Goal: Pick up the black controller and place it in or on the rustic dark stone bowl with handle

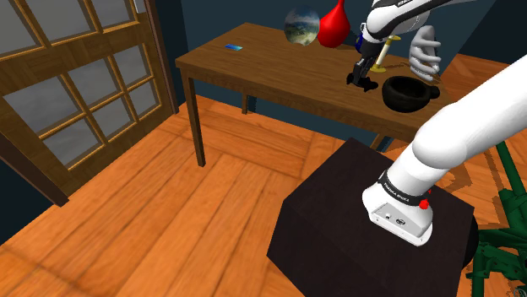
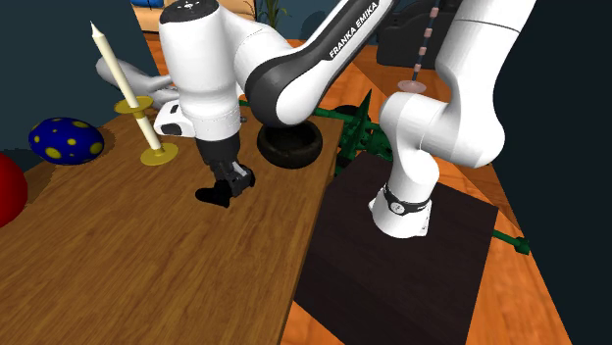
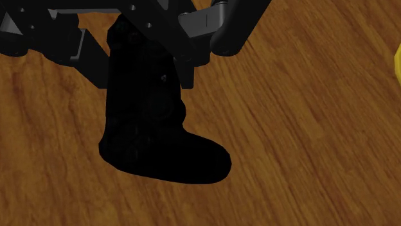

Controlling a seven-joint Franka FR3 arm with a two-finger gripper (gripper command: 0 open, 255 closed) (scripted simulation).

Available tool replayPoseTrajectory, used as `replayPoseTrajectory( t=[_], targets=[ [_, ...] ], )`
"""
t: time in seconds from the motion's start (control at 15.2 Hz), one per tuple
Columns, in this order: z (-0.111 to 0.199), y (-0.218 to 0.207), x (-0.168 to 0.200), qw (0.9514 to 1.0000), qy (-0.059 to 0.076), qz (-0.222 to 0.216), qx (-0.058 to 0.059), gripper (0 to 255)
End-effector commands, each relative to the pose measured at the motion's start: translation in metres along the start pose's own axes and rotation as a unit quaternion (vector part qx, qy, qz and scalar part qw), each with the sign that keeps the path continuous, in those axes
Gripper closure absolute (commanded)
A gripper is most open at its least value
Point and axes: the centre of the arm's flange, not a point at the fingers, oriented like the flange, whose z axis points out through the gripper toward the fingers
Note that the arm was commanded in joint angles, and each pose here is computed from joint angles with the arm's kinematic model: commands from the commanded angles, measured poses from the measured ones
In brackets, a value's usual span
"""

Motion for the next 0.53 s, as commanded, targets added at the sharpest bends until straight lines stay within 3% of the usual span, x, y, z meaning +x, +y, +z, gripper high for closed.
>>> replayPoseTrajectory(
  t=[0.0,0.46],
  targets=[
    [0.000,0.000,0.000,1.0000,0.000,0.000,0.000,255],
    [-0.031,0.005,0.000,1.0000,0.000,0.000,0.000,255]
  ],
)
